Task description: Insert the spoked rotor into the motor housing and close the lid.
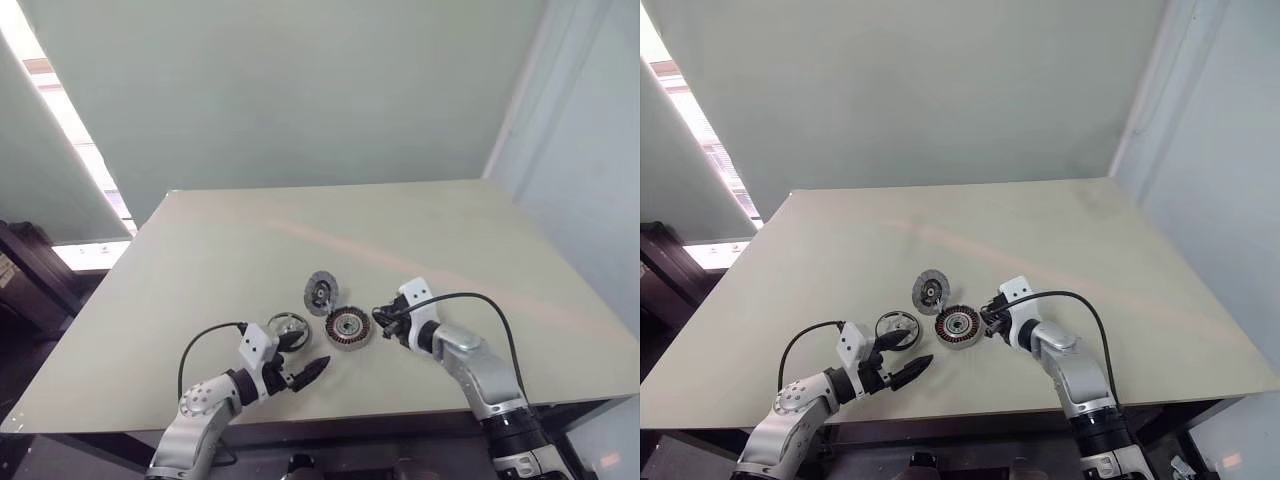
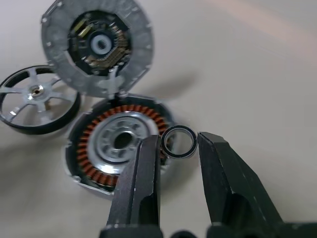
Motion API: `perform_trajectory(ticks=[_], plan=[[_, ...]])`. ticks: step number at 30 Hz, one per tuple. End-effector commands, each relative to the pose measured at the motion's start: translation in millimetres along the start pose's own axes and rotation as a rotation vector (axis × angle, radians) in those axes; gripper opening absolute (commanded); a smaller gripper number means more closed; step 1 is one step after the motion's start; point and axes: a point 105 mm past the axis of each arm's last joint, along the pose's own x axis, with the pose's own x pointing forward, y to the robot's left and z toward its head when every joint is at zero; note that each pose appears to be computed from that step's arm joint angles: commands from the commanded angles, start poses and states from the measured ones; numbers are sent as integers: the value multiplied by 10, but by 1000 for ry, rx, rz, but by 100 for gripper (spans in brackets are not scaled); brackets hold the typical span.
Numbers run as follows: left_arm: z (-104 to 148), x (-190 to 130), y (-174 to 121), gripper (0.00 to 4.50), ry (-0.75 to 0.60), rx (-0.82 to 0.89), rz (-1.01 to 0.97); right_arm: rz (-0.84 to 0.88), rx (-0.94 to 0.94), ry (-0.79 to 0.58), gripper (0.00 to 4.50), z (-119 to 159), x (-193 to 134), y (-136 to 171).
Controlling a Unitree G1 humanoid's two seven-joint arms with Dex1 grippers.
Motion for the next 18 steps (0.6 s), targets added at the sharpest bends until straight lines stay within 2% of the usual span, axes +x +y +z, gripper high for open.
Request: perform_trajectory(ticks=[1, 18], plan=[[132, -26, 70, 450, -33, 52, 18, 27, -54, -37, 80, 215, 87, 93], [129, -79, 74, 450, -44, 57, 54, 79, -83, 9, 80, 83, 337, 283]])
